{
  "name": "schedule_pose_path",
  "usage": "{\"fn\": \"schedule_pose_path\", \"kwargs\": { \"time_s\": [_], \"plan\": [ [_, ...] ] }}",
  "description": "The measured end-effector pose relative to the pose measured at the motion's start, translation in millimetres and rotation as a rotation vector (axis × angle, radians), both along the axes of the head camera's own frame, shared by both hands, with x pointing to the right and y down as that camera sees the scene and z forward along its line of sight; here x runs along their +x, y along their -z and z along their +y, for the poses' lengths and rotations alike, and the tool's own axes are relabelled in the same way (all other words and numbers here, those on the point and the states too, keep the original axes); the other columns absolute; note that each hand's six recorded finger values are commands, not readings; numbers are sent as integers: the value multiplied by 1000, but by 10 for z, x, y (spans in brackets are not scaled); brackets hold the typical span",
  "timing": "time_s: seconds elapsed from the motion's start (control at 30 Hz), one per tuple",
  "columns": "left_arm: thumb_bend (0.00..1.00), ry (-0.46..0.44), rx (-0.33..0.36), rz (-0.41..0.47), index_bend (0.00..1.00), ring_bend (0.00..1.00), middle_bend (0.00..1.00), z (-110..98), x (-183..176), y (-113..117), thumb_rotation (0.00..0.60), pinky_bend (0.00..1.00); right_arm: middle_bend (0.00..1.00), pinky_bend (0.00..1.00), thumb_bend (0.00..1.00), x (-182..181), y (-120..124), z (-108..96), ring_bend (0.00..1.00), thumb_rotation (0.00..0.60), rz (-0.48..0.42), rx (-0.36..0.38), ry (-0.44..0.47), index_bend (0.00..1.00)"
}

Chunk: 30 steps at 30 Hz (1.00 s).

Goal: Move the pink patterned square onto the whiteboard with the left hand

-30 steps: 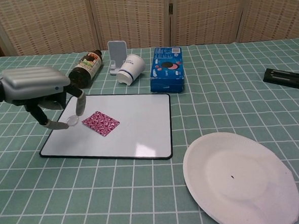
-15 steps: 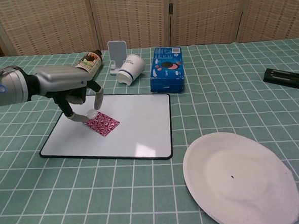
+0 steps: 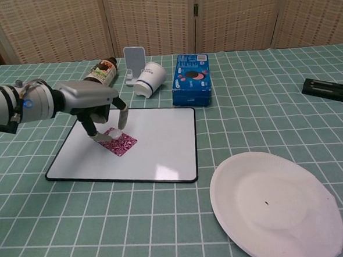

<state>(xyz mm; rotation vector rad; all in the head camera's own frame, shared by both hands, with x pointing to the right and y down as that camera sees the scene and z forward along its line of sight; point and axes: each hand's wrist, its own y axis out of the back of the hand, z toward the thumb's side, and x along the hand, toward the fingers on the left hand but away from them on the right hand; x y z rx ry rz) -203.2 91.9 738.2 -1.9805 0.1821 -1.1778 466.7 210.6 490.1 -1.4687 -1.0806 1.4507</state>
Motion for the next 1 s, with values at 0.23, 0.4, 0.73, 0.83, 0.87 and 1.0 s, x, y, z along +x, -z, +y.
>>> {"fn": "schedule_pose_path", "kwargs": {
  "time_s": [0.23,0.4,0.73,0.83,0.87,1.0],
  "plan": [
    [297,-8,-10,-18,327,959,1000,17,12,12,600,935,263,269,188,21,-1,14,229,600,-1,1,-5,204],
    [297,24,7,1,284,932,975,-24,-25,111,600,928,264,268,188,21,15,13,229,600,-2,6,-4,204],
    [297,281,112,39,289,661,738,-193,-695,470,600,913,264,269,188,36,-20,-6,229,600,1,-13,-3,204],
    [297,351,147,18,286,573,650,-204,-983,598,600,805,263,269,188,33,-44,-29,229,600,-3,-18,1,204],
    [296,376,154,8,282,532,604,-193,-1099,639,600,738,263,269,188,34,-51,-35,229,600,-3,-20,1,204],
    [297,475,187,-28,271,452,527,-115,-1511,809,600,615,264,269,188,41,-91,-62,229,600,-3,-35,0,205]
  ]
}}
